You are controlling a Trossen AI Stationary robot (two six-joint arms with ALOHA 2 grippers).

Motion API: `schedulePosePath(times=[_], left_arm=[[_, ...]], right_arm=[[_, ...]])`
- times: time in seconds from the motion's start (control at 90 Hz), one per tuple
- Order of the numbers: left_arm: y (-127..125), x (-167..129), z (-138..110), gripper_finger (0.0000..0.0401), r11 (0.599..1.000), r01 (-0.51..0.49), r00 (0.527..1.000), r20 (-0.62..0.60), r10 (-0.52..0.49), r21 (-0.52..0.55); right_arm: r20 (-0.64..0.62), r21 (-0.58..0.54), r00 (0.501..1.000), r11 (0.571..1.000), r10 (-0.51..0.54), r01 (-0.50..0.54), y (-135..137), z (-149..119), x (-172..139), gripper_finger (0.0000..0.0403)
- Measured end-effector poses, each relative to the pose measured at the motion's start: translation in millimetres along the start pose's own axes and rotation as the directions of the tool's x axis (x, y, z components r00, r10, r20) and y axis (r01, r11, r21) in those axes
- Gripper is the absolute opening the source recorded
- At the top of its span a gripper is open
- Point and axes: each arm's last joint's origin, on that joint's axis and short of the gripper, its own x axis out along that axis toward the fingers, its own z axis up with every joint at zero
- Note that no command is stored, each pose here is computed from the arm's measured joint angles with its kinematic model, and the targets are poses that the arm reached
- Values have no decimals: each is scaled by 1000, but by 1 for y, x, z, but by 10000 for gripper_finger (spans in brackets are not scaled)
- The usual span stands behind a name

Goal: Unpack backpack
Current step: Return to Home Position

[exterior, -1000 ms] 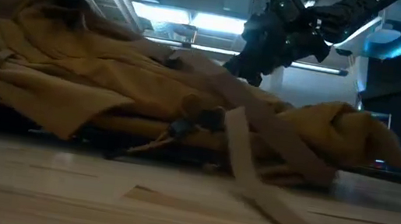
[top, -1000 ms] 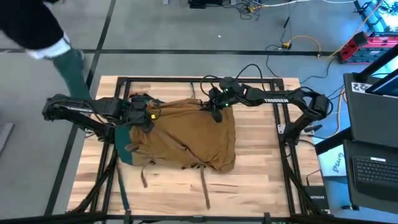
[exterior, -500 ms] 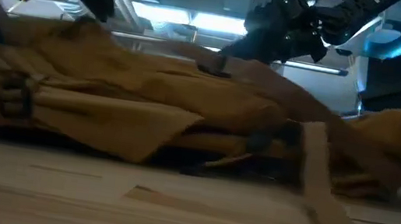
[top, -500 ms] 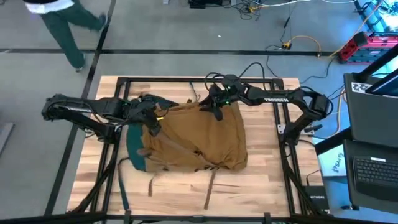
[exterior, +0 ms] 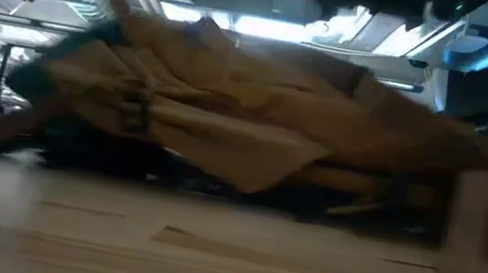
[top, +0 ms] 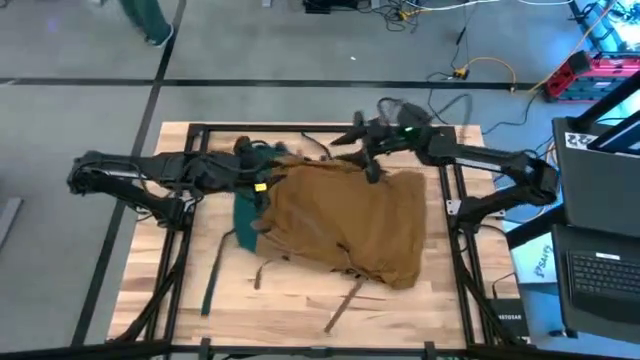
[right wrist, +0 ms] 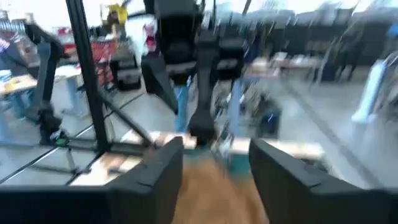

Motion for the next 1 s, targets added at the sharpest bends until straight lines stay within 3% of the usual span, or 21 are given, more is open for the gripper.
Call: schedulePosePath(times=[0.189, 0.322, 0.544, 0.656, 0.8, 1.0], left_arm=[[16, -15, 12, 15, 999, 48, 997, 64, -49, 14], [24, -19, 14, 15, 998, 58, 995, 81, -59, 20], [34, -37, 20, 3, 985, 114, 977, 166, -136, 132], [47, -61, 15, 1, 984, 150, 969, 185, -166, 98], [59, -84, -13, 0, 984, 169, 955, 240, -176, 47], [60, -78, -58, 0, 978, 208, 908, 369, -198, 13]], right_arm=[[87, -78, 994, 994, -65, 72, 8, 36, -38, 59], [68, -69, 991, 991, -114, 118, 5, 39, -51, 7], [73, 6, 997, 1000, -10, 9, 2, 42, -61, 1], [42, 116, 999, 993, 5, -10, 6, 39, -75, 1], [67, 93, 993, 992, -94, 88, 24, 23, -99, 0], [220, 118, 947, 970, -234, 212, 47, -4, -127, 0]])
